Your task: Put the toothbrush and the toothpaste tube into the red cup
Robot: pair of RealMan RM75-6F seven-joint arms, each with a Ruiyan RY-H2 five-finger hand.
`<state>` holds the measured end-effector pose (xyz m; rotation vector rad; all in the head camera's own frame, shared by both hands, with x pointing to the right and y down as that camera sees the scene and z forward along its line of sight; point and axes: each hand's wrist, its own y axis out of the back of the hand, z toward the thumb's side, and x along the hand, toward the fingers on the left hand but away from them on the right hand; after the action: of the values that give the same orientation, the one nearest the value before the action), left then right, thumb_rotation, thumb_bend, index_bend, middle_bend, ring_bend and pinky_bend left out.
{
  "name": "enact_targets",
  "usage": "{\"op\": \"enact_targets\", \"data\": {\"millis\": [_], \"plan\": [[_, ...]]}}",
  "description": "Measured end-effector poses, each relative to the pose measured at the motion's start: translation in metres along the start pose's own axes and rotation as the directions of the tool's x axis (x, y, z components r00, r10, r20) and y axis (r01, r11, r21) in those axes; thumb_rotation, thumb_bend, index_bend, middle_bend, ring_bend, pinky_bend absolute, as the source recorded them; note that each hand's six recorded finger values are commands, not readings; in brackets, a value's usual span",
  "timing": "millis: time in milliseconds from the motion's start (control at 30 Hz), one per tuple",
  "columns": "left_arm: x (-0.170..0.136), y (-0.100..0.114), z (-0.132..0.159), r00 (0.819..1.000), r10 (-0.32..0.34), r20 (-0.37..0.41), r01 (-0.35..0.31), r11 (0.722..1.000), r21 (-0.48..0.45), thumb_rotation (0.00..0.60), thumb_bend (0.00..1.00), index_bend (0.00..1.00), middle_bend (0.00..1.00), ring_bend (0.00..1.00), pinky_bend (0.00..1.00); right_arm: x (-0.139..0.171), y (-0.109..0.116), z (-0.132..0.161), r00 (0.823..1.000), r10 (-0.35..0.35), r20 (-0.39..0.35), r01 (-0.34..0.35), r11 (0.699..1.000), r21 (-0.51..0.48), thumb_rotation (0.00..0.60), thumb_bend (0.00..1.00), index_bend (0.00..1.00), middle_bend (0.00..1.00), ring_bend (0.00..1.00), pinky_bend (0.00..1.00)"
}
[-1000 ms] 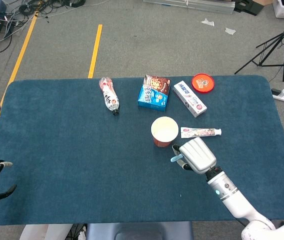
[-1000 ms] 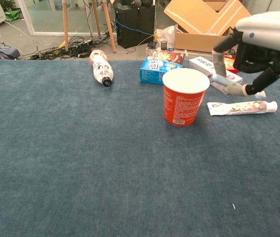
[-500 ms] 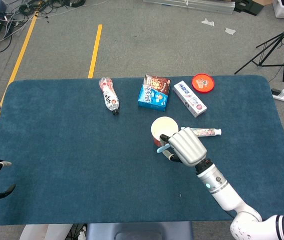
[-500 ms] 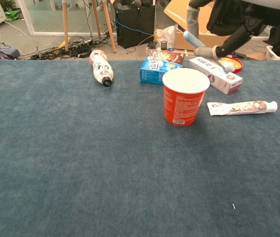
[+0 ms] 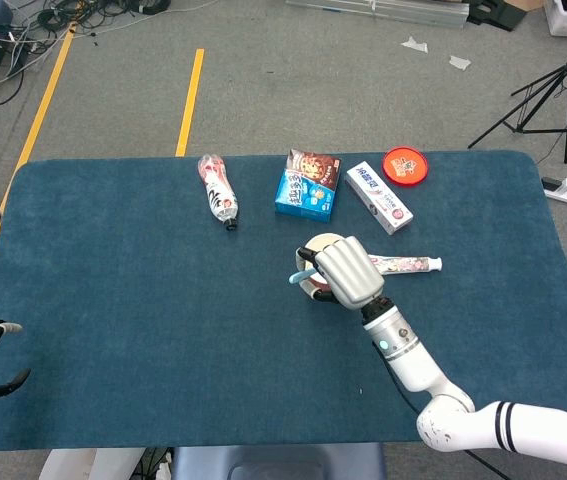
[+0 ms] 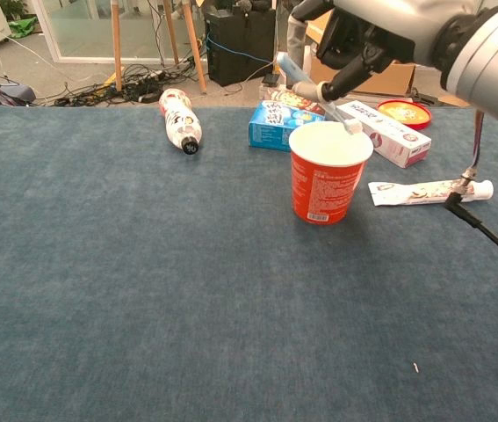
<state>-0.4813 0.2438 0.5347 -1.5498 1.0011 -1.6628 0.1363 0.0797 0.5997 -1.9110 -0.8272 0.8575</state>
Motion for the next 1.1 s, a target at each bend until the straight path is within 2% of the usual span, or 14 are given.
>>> {"op": "enact_targets", "data": {"millis": [267, 433, 733, 900, 1100], "plan": [[-0.001, 0.001, 0.000, 1.000, 0.000, 0.007, 0.000, 1.000, -0.011, 0.600, 0.17, 0.32, 0.31, 0.21, 0.27, -0.012, -0.029, -0.019, 0.999, 0.006, 0.054, -0.003, 0.998, -0.069, 0.600, 0.25, 0.65, 1.00, 1.00, 1.00], [-0.002, 0.002, 0.001, 1.000, 0.002, 0.009, -0.002, 1.000, -0.013, 0.600, 0.17, 0.32, 0.31, 0.21, 0.27, -0.012, -0.041, -0.031, 0.996, 0.022, 0.082, -0.016, 0.997, -0.074, 0.600, 0.25, 0.65, 1.00, 1.00, 1.00], [-0.002, 0.001, 0.002, 1.000, 0.000, 0.010, 0.000, 1.000, -0.006, 0.600, 0.17, 0.32, 0.31, 0.21, 0.27, -0.006, -0.052, -0.050, 0.988, 0.076, 0.137, -0.064, 0.994, -0.089, 0.600, 0.21, 0.64, 1.00, 1.00, 1.00], [-0.002, 0.000, 0.002, 1.000, -0.001, 0.009, 0.001, 1.000, -0.004, 0.600, 0.17, 0.32, 0.31, 0.21, 0.27, -0.002, -0.055, -0.059, 0.982, 0.097, 0.161, -0.085, 0.993, -0.085, 0.600, 0.19, 0.59, 1.00, 1.00, 1.00], [-0.001, -0.001, 0.002, 1.000, -0.002, 0.009, 0.002, 1.000, -0.002, 0.600, 0.17, 0.32, 0.31, 0.21, 0.27, -0.002, -0.054, -0.058, 0.983, 0.095, 0.156, -0.082, 0.992, -0.092, 0.600, 0.14, 0.51, 1.00, 1.00, 1.00]]}}
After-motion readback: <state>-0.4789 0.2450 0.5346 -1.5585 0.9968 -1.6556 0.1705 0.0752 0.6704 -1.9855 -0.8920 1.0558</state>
